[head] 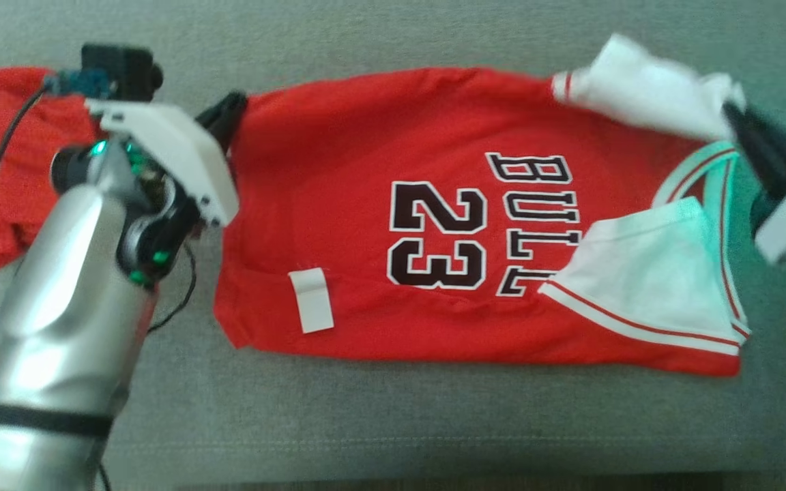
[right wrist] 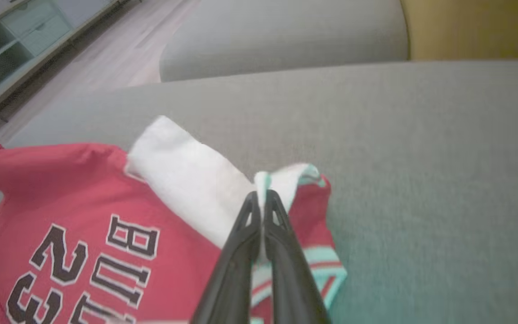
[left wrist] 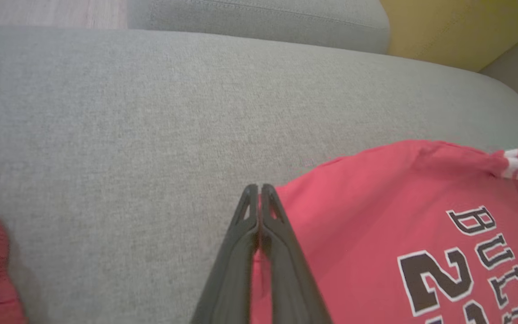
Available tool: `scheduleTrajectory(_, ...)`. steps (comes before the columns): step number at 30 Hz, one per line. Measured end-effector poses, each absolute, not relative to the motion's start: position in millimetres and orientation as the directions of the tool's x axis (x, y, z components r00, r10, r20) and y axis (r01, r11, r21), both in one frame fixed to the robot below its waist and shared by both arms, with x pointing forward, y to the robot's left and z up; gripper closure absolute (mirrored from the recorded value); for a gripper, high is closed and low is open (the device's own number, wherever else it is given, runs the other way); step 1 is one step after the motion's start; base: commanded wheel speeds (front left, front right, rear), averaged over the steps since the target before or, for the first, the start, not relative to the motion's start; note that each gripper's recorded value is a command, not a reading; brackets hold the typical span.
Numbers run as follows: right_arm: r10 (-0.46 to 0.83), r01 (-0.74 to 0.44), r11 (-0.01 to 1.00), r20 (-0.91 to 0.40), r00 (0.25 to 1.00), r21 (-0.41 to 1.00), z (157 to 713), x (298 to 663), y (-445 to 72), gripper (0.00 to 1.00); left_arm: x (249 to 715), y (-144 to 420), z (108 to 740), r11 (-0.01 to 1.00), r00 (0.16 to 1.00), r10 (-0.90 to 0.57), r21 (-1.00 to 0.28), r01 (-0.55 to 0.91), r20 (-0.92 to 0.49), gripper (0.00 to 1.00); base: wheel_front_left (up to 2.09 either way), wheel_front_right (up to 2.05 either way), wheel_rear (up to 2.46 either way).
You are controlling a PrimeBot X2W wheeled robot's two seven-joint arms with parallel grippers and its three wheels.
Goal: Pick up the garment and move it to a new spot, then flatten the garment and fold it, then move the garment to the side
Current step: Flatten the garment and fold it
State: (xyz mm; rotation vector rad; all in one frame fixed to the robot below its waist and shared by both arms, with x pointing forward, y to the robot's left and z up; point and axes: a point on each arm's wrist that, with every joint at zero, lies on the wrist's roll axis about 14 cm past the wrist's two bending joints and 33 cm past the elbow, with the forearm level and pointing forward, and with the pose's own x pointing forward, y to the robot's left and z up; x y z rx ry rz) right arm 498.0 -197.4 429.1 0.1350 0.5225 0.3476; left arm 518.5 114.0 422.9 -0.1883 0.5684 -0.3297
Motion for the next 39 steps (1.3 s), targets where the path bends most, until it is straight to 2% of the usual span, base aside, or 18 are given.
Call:
scheduleTrajectory(7,0.329,-0.188,0.935,-0.538,0.776,0.300,403.5,432.3,-209.4,1.00,487.1,126.5,410.9,0.935,0.781,-0.335,-0.290,0.206,-0.527,1.00,0.00,0.00,0.00)
scheduleTrajectory(15,0.275,-0.072,0.934,-0.574,0.771,0.351,387.5,387.5,-212.6,1.00,455.7,133.1,399.1,0.932,0.769,-0.321,-0.328,0.153,-0.552,1.00,0.00,0.00,0.00)
scheduleTrajectory(22,0.245,-0.019,0.933,-0.596,0.765,0.360,381.9,360.8,-207.4,1.00,424.4,135.9,383.4,0.927,0.745,-0.311,-0.363,0.100,-0.590,1.00,0.00,0.00,0.00)
scheduleTrajectory(23,0.242,-0.018,0.934,-0.597,0.765,0.356,381.7,358.2,-206.4,0.95,421.7,136.2,381.6,0.927,0.743,-0.309,-0.364,0.094,-0.593,0.82,0.00,0.00,0.00)
scheduleTrajectory(24,0.240,-0.015,0.935,-0.603,0.761,0.354,380.7,355.4,-204.9,0.30,420.0,136.6,380.4,0.925,0.746,-0.306,-0.369,0.087,-0.592,0.21,0.00,0.00,0.00)
scheduleTrajectory(25,0.240,-0.015,0.935,-0.603,0.761,0.354,380.7,355.4,-204.9,0.00,420.0,136.6,380.4,0.925,0.746,-0.306,-0.369,0.087,-0.592,0.00,0.00,0.00,0.00)
scheduleTrajectory(27,0.228,-0.019,0.942,-0.599,0.768,0.334,381.6,353.4,-203.4,0.00,420.0,139.3,380.3,0.927,0.764,-0.286,-0.369,0.068,-0.578,0.00,0.00,0.00,0.00)
scheduleTrajectory(33,0.112,-0.026,0.976,-0.397,0.911,0.216,427.4,374.1,-215.7,0.00,424.4,152.3,397.9,0.962,0.881,-0.162,-0.270,0.040,-0.445,0.00,0.00,0.00,0.00)
scheduleTrajectory(39,0.073,-0.044,0.990,-0.221,0.973,0.132,474.3,382.3,-212.7,0.00,424.2,152.4,442.1,0.985,0.973,-0.078,-0.170,0.041,-0.218,0.00,0.00,0.00,0.00)
